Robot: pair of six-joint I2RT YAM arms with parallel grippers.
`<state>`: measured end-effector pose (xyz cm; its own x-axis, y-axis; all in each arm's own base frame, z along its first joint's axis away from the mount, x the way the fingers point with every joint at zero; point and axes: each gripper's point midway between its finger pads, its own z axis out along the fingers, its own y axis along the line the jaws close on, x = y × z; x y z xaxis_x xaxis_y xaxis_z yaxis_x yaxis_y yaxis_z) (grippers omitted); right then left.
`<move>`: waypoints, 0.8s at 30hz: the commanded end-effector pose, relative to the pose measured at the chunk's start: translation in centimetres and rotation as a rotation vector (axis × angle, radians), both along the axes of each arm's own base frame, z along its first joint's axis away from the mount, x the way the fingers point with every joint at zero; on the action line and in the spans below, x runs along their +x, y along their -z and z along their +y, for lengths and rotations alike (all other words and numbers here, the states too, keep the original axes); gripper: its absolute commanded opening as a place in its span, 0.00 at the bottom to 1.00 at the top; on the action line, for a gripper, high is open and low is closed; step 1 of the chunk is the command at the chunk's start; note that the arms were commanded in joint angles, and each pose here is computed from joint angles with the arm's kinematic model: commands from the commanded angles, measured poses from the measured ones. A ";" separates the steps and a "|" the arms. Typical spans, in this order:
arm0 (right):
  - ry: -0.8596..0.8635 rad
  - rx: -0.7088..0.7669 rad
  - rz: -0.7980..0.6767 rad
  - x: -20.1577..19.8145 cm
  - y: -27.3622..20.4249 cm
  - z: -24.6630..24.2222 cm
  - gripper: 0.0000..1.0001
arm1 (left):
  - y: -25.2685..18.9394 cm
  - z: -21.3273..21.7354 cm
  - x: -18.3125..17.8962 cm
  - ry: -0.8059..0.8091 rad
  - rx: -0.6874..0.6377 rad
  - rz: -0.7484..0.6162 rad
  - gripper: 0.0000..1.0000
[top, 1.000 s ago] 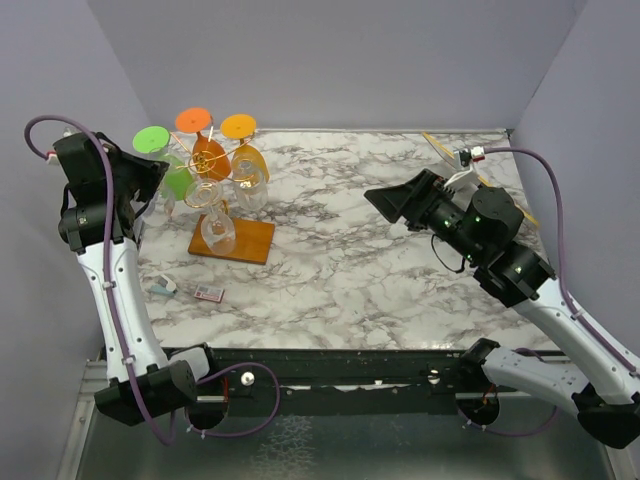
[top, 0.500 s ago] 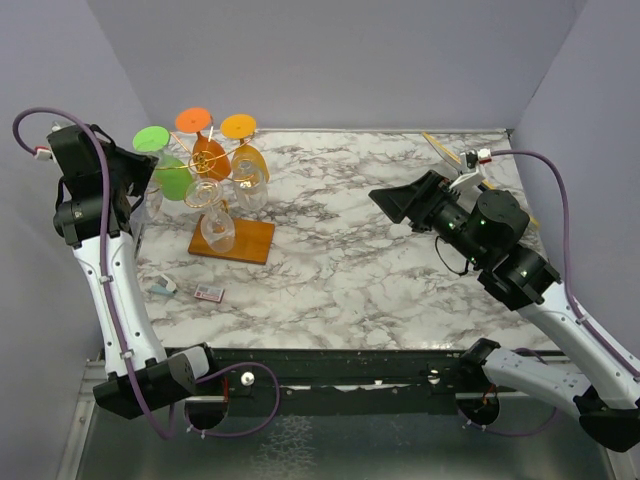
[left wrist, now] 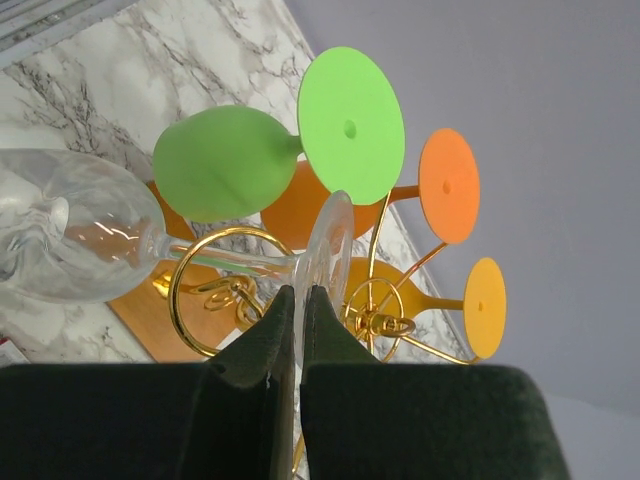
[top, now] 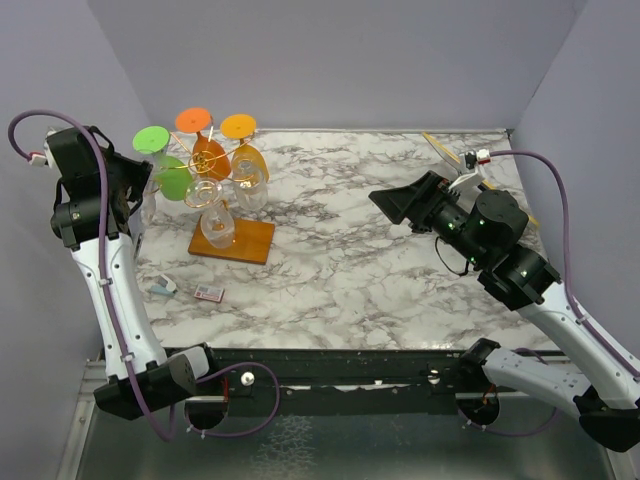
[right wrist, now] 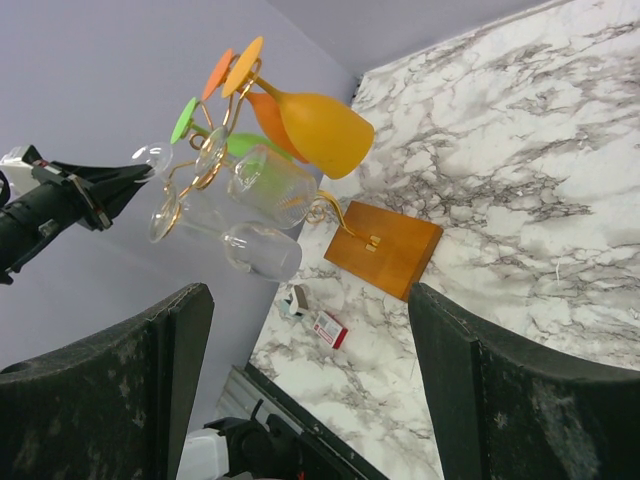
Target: Place the wine glass upside down on the wine glass rack
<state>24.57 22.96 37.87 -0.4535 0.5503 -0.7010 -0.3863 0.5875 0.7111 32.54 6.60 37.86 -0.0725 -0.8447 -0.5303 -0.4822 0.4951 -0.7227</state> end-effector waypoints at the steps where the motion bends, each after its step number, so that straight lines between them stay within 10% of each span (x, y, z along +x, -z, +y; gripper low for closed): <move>1: 0.017 -0.001 0.005 0.1 0.2 -0.2 0.84 | -1.9 -0.4 -1.4 0.011 0.031 -0.038 0.00; 24: 0.007 0.007 0.017 0.4 1.0 0.3 0.84 | -2.1 -4.6 -2.1 0.166 -0.062 -0.045 0.00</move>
<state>24.76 23.13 37.39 -0.4602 0.5459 -0.7002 -0.3799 0.5917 0.7110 30.76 3.19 38.66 -0.1784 -0.8607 -0.4769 -0.4308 0.5041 -0.7485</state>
